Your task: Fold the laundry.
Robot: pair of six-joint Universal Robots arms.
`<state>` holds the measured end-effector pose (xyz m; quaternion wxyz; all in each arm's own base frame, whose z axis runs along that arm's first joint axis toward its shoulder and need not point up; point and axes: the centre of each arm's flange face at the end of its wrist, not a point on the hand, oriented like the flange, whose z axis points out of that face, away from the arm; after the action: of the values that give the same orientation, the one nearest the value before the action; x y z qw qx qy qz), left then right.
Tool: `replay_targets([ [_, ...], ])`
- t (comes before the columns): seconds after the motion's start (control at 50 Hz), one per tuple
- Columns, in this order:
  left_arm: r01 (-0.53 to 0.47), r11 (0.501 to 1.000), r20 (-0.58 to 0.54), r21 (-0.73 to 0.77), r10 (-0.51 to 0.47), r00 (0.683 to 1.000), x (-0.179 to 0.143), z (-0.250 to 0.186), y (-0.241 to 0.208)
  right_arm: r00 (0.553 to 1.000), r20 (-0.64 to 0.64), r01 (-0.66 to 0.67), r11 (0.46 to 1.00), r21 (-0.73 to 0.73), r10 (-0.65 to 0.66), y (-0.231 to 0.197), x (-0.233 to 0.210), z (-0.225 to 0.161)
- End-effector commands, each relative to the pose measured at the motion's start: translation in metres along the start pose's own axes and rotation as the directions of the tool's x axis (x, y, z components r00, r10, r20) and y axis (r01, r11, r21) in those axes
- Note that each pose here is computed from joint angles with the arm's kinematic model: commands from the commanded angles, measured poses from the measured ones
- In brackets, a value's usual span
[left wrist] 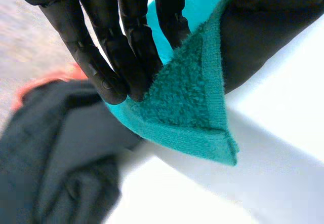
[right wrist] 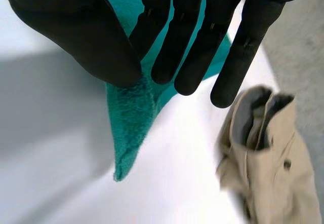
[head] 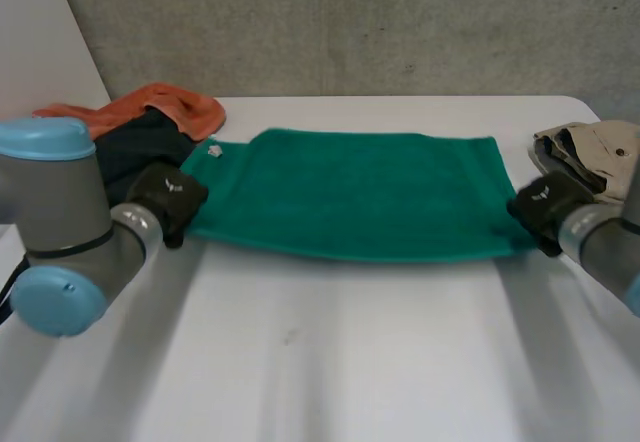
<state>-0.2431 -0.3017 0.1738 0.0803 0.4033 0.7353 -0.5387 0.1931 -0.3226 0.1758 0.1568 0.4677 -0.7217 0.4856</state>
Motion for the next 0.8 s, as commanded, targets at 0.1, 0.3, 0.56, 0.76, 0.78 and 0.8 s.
replay_targets([
  [0.1, -0.151, 0.955, -0.245, -0.254, 0.088, 0.966, 0.034, -0.086, 0.026, 0.975, 0.147, 0.191, 0.97, -0.151, -0.17, 0.026, 0.008, -0.082],
  [0.3, -0.145, 0.983, -0.07, -0.113, 0.138, 0.988, 0.007, -0.047, -0.01, 0.987, 0.03, 0.16, 0.985, -0.067, -0.158, 0.013, 0.017, -0.033],
  [0.56, -0.168, 0.984, 0.182, 0.057, 0.155, 0.971, -0.012, 0.068, -0.052, 0.96, -0.273, 0.123, 0.974, 0.191, -0.068, -0.022, 0.03, 0.072],
  [0.76, -0.225, 0.968, 0.222, 0.111, 0.196, 0.955, 0.001, 0.109, -0.058, 0.926, -0.37, 0.151, 0.969, 0.196, -0.07, -0.028, 0.023, 0.122],
  [0.78, -0.233, 0.963, 0.21, 0.133, 0.202, 0.957, 0.007, 0.111, -0.06, 0.92, -0.385, 0.15, 0.973, 0.176, -0.072, -0.026, 0.022, 0.126],
  [0.8, -0.24, 0.96, 0.203, 0.145, 0.208, 0.957, 0.011, 0.111, -0.062, 0.916, -0.394, 0.151, 0.975, 0.164, -0.075, -0.026, 0.022, 0.128],
])
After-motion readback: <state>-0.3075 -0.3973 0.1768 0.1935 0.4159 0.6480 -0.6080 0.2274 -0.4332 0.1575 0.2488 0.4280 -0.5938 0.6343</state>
